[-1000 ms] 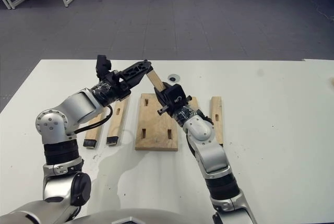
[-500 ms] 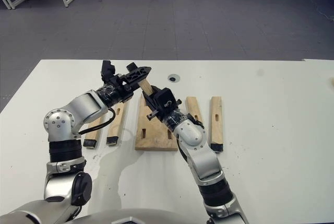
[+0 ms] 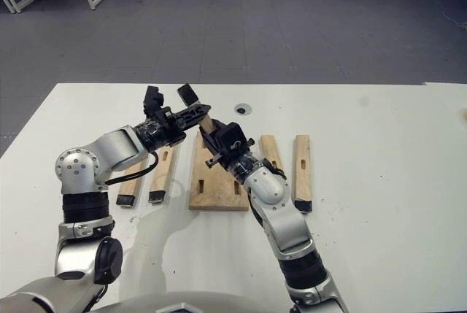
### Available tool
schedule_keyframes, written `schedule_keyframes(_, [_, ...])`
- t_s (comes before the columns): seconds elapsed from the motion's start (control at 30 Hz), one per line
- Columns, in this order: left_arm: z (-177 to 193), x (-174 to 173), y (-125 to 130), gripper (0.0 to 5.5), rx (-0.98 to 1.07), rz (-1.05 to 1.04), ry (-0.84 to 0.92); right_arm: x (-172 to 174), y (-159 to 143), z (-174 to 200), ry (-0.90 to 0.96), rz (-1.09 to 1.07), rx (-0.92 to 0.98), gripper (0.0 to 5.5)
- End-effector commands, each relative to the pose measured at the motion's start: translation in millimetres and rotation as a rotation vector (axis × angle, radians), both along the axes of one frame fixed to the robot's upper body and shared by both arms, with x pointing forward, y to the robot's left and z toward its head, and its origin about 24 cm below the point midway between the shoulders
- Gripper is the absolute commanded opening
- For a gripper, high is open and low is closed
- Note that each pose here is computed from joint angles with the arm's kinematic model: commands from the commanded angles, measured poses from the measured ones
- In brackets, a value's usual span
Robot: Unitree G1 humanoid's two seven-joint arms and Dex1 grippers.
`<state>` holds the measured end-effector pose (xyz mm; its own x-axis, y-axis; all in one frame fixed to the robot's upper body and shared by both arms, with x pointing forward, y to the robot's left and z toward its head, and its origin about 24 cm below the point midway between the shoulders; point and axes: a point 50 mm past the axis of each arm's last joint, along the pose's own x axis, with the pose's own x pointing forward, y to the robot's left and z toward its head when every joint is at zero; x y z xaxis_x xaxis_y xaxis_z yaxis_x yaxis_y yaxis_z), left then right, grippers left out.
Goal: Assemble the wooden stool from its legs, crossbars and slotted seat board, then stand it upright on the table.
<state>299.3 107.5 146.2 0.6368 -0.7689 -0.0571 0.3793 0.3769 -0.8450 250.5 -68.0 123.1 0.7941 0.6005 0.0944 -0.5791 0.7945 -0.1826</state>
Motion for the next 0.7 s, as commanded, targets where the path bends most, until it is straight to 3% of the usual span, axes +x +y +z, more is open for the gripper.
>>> schedule_keyframes(0.03, [4.9, 6.4, -0.1, 0.59, 0.067, 0.017, -0.041, -0.7, 0.2, -0.5, 0.007, 0.002, -0.017, 1.29])
schedule_keyframes(0.1, [3.8, 6.8, 0.5, 0.56, 0.075, 0.027, -0.049, -3.0, 1.6, 1.3, 0.010, 0.032, 0.001, 1.29])
schedule_keyframes(0.3, [-0.1, 10.3, 17.4, 0.42, 0.151, 0.124, -0.098, -6.8, 0.4, -10.4, 0.092, 0.060, -0.080, 2.51])
schedule_keyframes(0.47, [5.0, -0.9, 97.9, 0.42, 0.355, 0.489, -0.189, 10.4, -20.6, 2.8, 0.058, -0.102, -0.097, 2.63])
schedule_keyframes(0.53, [7.4, -15.8, 126.8, 0.42, 0.602, 0.665, -0.265, 10.8, -28.3, 0.9, 0.081, -0.184, -0.048, 2.63])
schedule_keyframes(0.6, [4.6, -25.0, 132.7, 0.41, 0.785, 0.760, -0.325, 6.3, -29.6, -5.9, 0.113, -0.232, -0.020, 2.63])
schedule_keyframes(0.7, [-10.2, -26.0, 120.4, 0.41, 0.841, 0.775, -0.344, 1.8, -26.0, -10.6, 0.132, -0.250, -0.005, 2.63])
